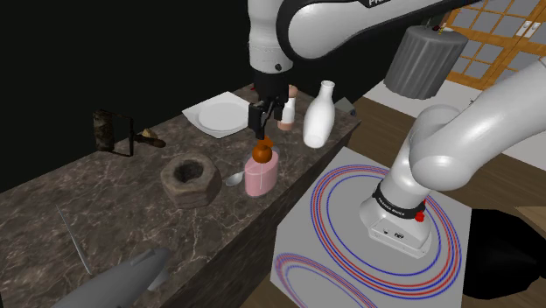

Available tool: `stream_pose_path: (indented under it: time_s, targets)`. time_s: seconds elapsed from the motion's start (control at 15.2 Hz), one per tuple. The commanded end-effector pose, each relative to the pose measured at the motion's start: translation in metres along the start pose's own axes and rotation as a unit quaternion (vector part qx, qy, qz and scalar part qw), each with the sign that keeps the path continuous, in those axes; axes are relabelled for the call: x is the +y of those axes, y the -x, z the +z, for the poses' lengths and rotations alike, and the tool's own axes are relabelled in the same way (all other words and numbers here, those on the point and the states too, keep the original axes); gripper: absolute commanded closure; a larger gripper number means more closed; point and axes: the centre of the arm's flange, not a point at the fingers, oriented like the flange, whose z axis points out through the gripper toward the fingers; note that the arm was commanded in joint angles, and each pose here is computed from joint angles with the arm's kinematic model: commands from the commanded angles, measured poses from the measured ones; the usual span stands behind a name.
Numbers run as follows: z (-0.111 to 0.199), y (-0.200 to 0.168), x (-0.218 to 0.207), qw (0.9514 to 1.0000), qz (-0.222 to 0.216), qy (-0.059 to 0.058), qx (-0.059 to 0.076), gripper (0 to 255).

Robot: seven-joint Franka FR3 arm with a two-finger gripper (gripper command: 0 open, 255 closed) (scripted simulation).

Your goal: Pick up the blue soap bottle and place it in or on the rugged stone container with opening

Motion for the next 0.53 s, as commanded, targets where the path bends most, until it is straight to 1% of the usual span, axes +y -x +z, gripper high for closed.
stream_pose_path:
  time_s: [0.0,0.46]
  targets:
    - [0.011,-0.004,-0.014,1.0,0.0,-0.001,0.003,0]
    - [0.046,-0.004,-0.014,1.0,0.0,-0.001,0.003,0]
